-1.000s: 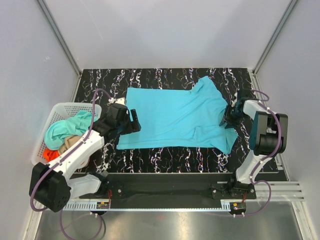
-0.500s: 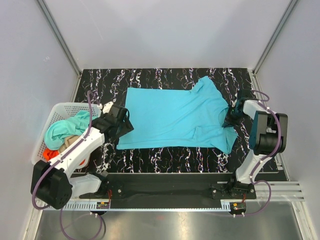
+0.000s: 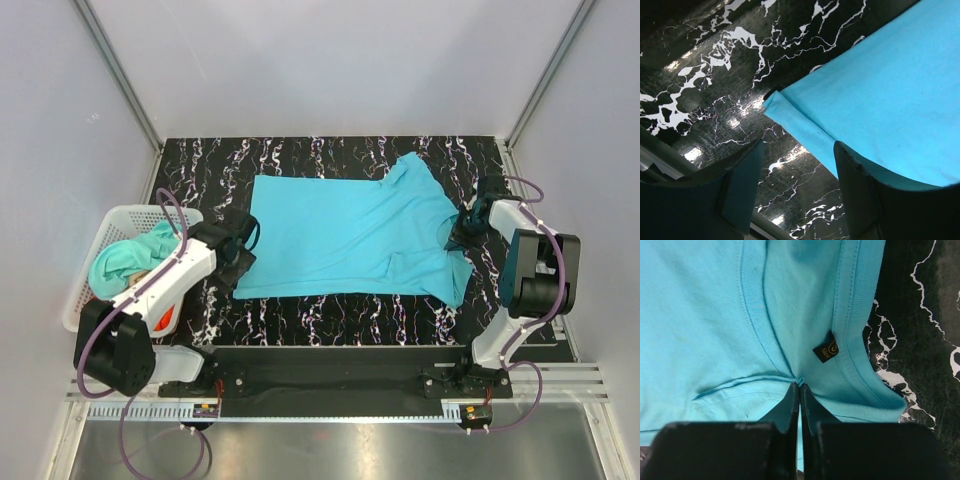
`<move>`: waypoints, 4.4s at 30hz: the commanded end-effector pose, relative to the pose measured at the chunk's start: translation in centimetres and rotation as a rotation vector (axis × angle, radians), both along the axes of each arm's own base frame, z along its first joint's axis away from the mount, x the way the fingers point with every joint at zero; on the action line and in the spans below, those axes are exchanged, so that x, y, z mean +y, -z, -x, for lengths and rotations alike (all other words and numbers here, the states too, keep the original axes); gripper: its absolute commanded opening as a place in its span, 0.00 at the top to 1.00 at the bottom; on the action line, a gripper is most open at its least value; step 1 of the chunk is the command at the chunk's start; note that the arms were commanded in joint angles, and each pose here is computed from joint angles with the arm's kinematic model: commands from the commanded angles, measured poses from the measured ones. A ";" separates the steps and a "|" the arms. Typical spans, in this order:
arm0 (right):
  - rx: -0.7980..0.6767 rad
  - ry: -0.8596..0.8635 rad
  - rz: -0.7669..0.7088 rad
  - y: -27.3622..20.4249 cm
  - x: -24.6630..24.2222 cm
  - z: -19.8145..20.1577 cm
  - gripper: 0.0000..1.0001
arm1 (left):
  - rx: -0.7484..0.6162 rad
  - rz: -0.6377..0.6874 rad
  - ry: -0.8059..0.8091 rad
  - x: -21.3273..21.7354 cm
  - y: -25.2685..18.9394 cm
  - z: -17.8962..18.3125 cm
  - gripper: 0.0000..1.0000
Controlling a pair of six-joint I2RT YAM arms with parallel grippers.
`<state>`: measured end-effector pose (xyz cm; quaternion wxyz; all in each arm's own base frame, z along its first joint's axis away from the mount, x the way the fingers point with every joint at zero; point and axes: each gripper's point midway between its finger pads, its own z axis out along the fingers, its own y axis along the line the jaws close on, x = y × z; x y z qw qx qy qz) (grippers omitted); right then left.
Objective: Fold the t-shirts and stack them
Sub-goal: Flatten the tshirt out
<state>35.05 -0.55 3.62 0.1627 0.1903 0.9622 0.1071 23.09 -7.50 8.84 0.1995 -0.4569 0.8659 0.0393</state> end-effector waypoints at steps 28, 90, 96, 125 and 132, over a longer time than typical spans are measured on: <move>0.034 0.051 0.015 1.1 -0.1 0.8 0.74 | 0.036 -0.002 -0.120 0.5 1.9 -0.3 0.26; -0.078 0.045 0.055 -3.3 -0.4 -0.8 1.00 | 0.059 -0.001 -0.145 0.3 2.4 -0.1 0.30; -0.155 0.033 0.022 -6.1 0.4 -1.1 1.00 | 0.109 0.035 -0.197 -0.3 3.7 0.7 0.36; -0.258 -0.036 -0.023 -8.9 1.7 -1.2 1.00 | 0.174 -0.047 -0.345 1.0 5.6 -0.3 0.46; -0.256 -0.038 -0.022 -8.8 1.7 -1.2 1.00 | 0.177 -0.045 -0.338 1.0 5.5 -0.6 0.55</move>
